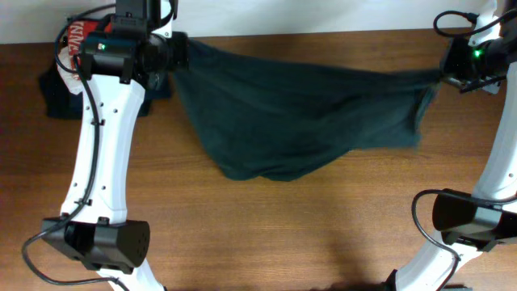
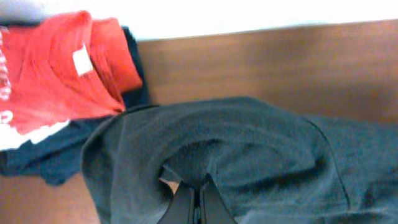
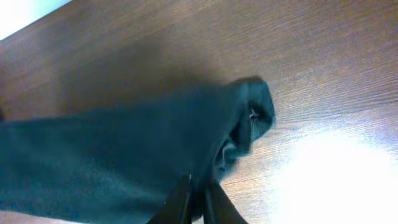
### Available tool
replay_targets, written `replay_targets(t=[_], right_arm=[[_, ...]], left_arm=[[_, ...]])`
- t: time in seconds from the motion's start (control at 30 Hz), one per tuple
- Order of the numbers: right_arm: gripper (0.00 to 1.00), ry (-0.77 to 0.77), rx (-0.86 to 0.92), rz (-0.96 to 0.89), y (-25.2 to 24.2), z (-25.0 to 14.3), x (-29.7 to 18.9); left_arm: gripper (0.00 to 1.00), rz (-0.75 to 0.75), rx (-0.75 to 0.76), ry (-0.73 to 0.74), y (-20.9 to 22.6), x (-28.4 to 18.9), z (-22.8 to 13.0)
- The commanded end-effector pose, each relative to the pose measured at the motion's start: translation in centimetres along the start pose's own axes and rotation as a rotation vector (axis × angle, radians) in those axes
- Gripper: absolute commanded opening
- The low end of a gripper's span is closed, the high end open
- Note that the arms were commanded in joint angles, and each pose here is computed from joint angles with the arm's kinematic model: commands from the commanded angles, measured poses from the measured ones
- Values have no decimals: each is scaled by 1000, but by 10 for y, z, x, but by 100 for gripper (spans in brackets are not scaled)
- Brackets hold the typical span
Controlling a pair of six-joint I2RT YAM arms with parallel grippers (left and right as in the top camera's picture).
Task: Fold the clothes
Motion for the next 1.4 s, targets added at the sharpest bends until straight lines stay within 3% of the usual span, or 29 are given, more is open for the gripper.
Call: replay_targets(t=[0.0, 0.2, 0.27, 0.3, 0.43, 0.5, 0.57, 0.63, 0.67, 0.73, 1.03, 1.37], right_arm=[[10, -3, 2, -21, -2, 0, -3], [4, 54, 11, -12, -3, -7, 12], [22, 99, 18, -1, -3, -14, 22], [27, 147, 22, 42, 4, -22, 34], [29, 346, 6, 179, 42, -59, 81], [29, 452, -55, 205, 61, -84, 107], [29, 522, -90, 218, 76, -103, 125], [40, 584, -139, 228, 96, -124, 144], [53, 614, -145, 224, 106, -136, 153], [59, 660, -117, 190, 120, -155, 168], [64, 656, 2, 101, 134, -212, 240], [64, 478, -44, -34, 113, -188, 268]], left_arm=[[1, 14, 1, -34, 5, -12, 7], [2, 12, 0, -42, 5, -12, 9], [26, 13, 0, -38, 5, -12, 8], [30, 15, 1, -32, 5, -11, 7], [30, 16, 1, -30, 5, -11, 6], [41, 16, 1, -29, 5, -10, 6], [43, 17, 1, -26, 6, -10, 6], [54, 20, 2, -18, 6, -10, 4], [56, 23, 3, -10, 7, -10, 2], [61, 30, 2, 6, 9, -10, -2], [63, 65, 4, 44, 16, -11, -10], [63, 66, 4, 44, 16, -11, -10]])
Point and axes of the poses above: each gripper's point midway between its finger pads, its own x axis out along the fingers, its own y axis along the line the jaws close on, z = x × y, the point moved 2 cm from there along -x, back along the fingers, and after that the axes turned 15 degrees about -x, right-handed, at the moved point
